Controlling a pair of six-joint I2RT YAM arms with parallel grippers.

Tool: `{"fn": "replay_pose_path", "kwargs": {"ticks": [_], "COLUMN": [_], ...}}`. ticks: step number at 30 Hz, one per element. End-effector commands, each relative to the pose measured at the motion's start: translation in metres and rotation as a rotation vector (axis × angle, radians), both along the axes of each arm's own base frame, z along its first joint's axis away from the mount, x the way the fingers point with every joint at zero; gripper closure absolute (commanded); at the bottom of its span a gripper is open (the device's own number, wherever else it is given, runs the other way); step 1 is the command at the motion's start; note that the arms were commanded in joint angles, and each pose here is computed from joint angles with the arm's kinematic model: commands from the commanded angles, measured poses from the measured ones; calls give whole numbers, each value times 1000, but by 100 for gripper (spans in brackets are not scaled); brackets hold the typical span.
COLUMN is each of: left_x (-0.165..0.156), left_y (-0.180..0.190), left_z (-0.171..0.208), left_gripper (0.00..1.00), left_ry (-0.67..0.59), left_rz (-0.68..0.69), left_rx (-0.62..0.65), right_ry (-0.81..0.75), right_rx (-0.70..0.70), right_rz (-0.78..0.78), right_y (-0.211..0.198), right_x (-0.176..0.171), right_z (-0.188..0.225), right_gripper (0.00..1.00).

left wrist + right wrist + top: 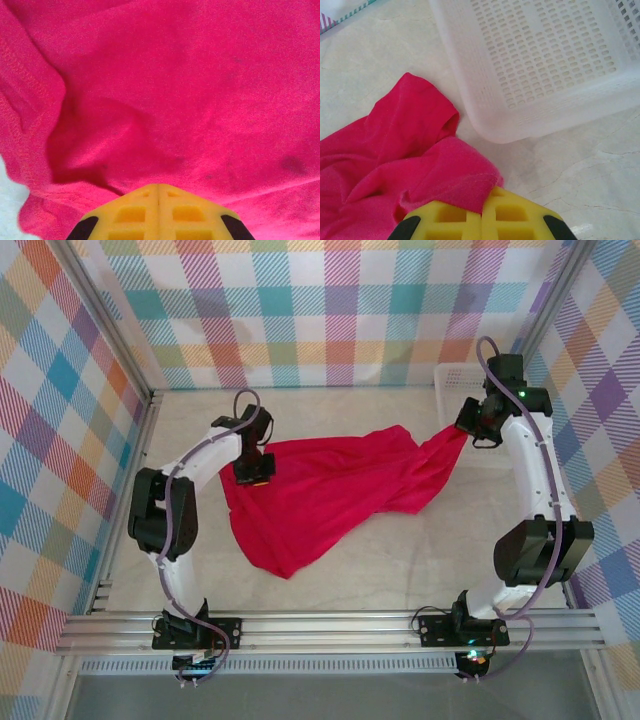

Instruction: Fold the inside-out t-shirt

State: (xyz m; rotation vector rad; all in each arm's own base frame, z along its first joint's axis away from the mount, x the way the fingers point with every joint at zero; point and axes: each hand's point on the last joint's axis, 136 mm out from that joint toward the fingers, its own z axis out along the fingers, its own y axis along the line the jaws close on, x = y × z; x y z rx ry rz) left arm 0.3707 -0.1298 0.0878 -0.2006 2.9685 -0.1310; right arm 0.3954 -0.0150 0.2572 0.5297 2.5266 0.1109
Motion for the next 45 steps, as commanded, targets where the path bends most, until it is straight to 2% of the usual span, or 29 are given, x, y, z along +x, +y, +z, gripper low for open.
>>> {"fn": "replay_pose_path", "kwargs": {"ticks": [1,4,7,11,14,17,24,27,29,30,32,34,35,38,42,45], "left_x": [-27,-72,-113,-150,-163,-168,-148,-145,-148,-151,-154,-150,-145,-124,-86,-59], "left_y": [-4,-31,-53,-65,-66,-63,-60,-61,-58,-56,-51,-45,-43,-43,-45,-35], "left_z": [41,34,17,-1,-18,-39,-58,-66,-76,-80,-81,-68,-56,-9,86,162], "left_gripper": [87,81,81,67,59,57,54,54,57,60,80,98,100,100,100,100], "left_ry": [-56,-4,74,134,143,173,153,164,187,199,207,175,151,50,-153,-315], "left_rz": [-56,-86,-60,-35,-13,0,8,8,7,6,0,-4,-11,-36,-74,-66], "left_rx": [68,17,-46,2,27,59,167,195,213,223,244,272,289,307,284,202], "right_ry": [6,8,18,32,30,31,22,20,19,17,15,6,4,-8,-30,-64], "right_rx": [18,54,78,109,130,139,143,144,142,142,141,142,139,127,116,112], "right_rz": [22,29,34,41,48,52,63,66,67,67,65,61,59,46,32,28], "right_y": [3,9,13,18,23,24,26,26,26,26,26,25,25,22,19,18], "right_x": [1,1,-1,-3,-4,-5,-5,-6,-6,-5,-5,-3,-3,0,4,5], "right_z": [-6,-12,-20,-29,-33,-34,-29,-28,-27,-26,-24,-21,-19,-9,9,28], "right_gripper": [100,100,100,100,100,100,100,100,100,100,100,100,100,100,100,100]}}
